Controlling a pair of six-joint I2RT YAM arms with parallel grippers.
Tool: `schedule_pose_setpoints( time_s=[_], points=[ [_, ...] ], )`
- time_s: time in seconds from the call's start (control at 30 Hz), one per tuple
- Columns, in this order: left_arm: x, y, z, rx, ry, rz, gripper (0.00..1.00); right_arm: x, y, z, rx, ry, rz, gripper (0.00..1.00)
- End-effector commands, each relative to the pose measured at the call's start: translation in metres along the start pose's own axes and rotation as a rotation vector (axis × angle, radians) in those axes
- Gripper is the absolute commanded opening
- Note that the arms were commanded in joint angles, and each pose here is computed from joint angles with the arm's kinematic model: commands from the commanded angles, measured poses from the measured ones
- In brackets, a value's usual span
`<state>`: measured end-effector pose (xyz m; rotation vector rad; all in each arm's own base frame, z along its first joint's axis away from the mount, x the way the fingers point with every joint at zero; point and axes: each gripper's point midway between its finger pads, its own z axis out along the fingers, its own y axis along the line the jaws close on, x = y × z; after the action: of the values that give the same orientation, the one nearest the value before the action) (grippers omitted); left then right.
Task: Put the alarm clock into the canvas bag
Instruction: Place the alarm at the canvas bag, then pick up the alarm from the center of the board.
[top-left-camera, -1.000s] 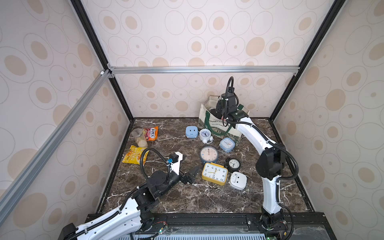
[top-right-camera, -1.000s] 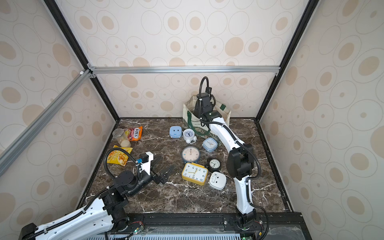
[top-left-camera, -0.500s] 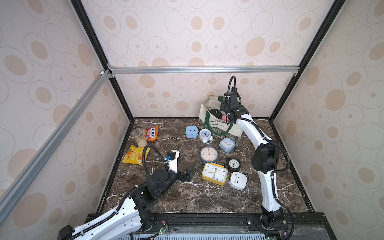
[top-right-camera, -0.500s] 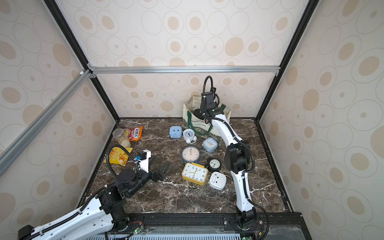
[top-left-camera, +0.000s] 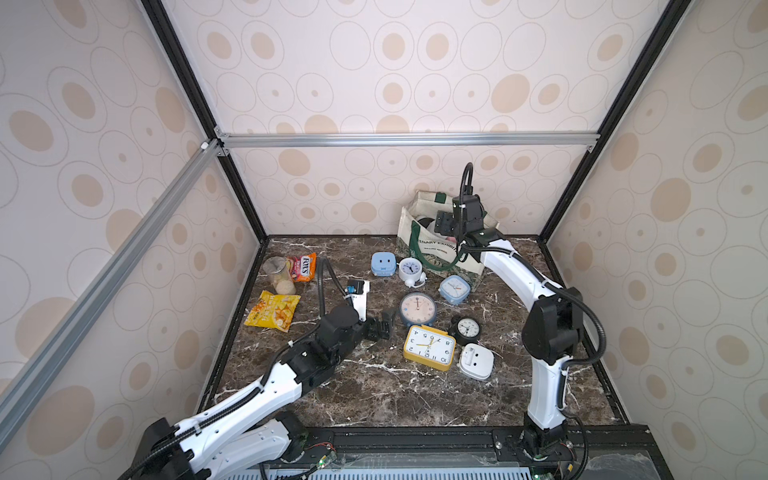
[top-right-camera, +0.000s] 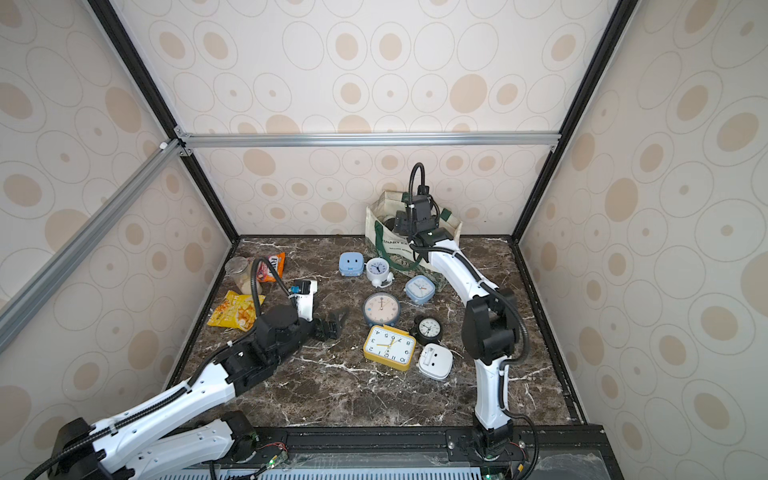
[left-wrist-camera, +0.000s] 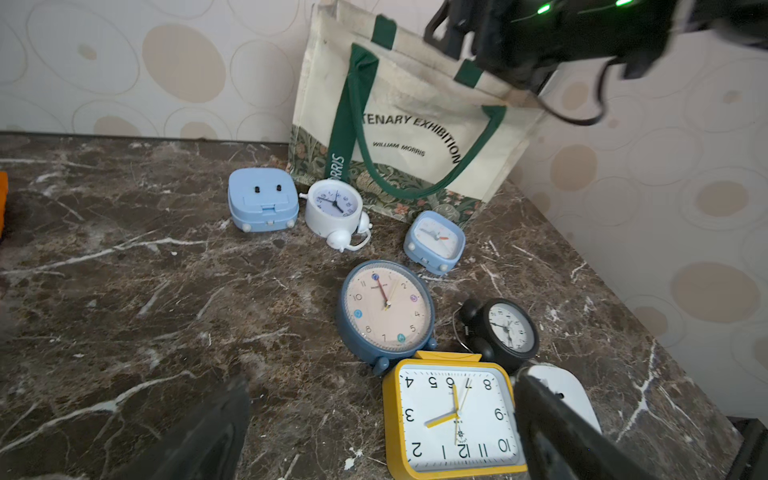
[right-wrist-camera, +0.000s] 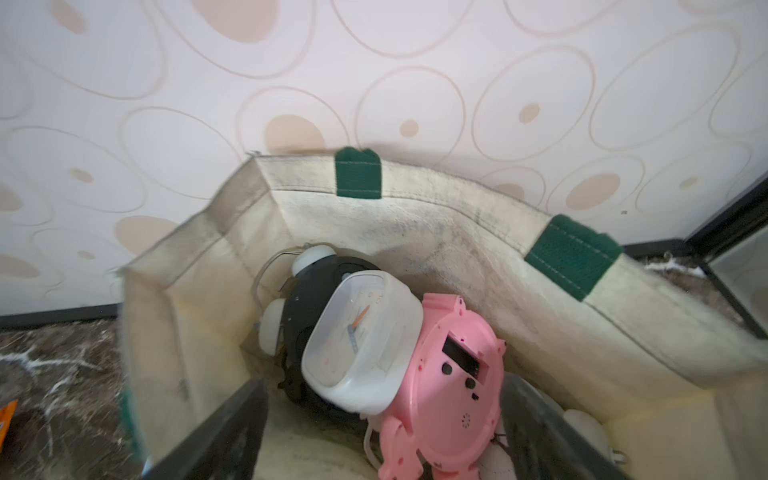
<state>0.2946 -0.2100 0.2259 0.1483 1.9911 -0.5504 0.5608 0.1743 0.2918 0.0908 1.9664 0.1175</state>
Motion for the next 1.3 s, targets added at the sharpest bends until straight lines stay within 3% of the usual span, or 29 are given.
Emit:
schedule_pose_setpoints(
  time_s=[0.0, 0.27, 0.5, 0.6, 0.87, 1.27],
  points=[
    [-0.012, 0.007, 0.026, -0.041, 0.068, -0.049, 0.98, -0.033, 0.022, -0.048, -0.085, -0.129, -0.040, 0.95],
    [-0.008, 0.057, 0.146, -0.273, 0.277, -0.036, 0.98, 0.003, 0.019, -0.118, -0.167, -0.112, -0.031, 1.00],
    [-0.010, 0.090, 0.225, -0.357, 0.307, -0.028, 0.98, 0.038, 0.005, -0.162, -0.228, -0.064, 0.004, 1.00],
    [-0.015, 0.111, 0.243, -0.442, 0.310, -0.034, 0.98, 0.051, -0.002, -0.176, -0.246, -0.049, 0.017, 1.00],
    [-0.017, 0.131, 0.285, -0.495, 0.341, 0.005, 0.98, 0.074, -0.006, -0.190, -0.292, -0.004, 0.040, 1.00],
    [0.004, 0.157, 0.302, -0.551, 0.359, 0.020, 0.99, 0.092, 0.003, -0.190, -0.348, 0.058, 0.063, 1.00]
  ],
)
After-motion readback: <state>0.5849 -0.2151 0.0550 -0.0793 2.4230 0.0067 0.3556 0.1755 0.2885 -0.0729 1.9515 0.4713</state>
